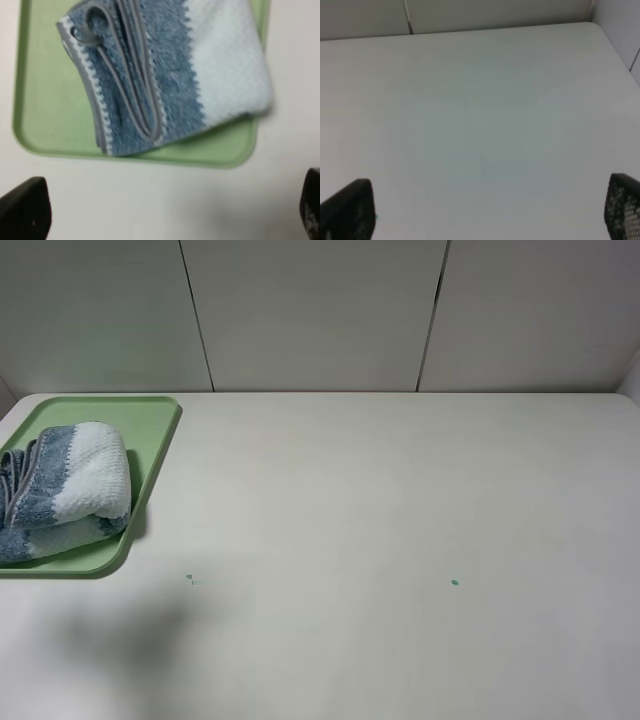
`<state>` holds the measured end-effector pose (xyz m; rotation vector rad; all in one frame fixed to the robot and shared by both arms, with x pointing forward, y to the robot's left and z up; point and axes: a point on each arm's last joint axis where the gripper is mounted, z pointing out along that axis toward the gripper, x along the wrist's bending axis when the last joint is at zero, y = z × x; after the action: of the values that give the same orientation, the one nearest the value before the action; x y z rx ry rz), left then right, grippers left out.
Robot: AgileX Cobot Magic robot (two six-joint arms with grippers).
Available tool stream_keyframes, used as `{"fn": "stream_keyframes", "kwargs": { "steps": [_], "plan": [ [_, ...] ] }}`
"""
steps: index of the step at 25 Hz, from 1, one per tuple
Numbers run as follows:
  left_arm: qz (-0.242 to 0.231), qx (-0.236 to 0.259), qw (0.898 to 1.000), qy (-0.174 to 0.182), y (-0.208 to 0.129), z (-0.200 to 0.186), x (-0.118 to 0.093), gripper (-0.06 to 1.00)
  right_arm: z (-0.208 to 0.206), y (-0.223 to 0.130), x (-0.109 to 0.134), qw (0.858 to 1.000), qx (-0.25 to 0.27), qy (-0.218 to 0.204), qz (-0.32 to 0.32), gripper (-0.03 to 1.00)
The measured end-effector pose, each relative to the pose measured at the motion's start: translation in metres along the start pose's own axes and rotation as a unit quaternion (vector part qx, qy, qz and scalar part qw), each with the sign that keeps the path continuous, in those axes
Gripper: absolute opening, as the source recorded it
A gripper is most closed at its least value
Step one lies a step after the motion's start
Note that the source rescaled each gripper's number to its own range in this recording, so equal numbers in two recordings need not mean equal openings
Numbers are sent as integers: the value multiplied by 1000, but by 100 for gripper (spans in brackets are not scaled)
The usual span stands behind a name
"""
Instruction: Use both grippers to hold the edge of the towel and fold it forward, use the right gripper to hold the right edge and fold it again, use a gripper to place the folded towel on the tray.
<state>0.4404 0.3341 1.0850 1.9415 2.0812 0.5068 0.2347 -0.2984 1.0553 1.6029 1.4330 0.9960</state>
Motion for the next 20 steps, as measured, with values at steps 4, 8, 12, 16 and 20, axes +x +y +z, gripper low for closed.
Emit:
{"fn": "stream_keyframes", "kwargs": {
  "steps": [4, 8, 12, 16, 20],
  "plan": [
    [14, -13, 1000, -11, -16, -25, -3, 100, 0, 0, 0, 1000, 0, 0, 0, 100],
    [21, -37, 999, -13, -33, -49, -5, 100, 0, 0, 0, 1000, 0, 0, 0, 100],
    [21, -70, 997, -18, -52, -72, -8, 100, 0, 0, 0, 1000, 0, 0, 0, 100],
    [26, -100, 994, -22, -74, -93, -11, 100, 0, 0, 0, 1000, 0, 0, 0, 100],
    [32, -135, 990, -19, -95, -110, -13, 100, 0, 0, 0, 1000, 0, 0, 0, 100]
  ]
}}
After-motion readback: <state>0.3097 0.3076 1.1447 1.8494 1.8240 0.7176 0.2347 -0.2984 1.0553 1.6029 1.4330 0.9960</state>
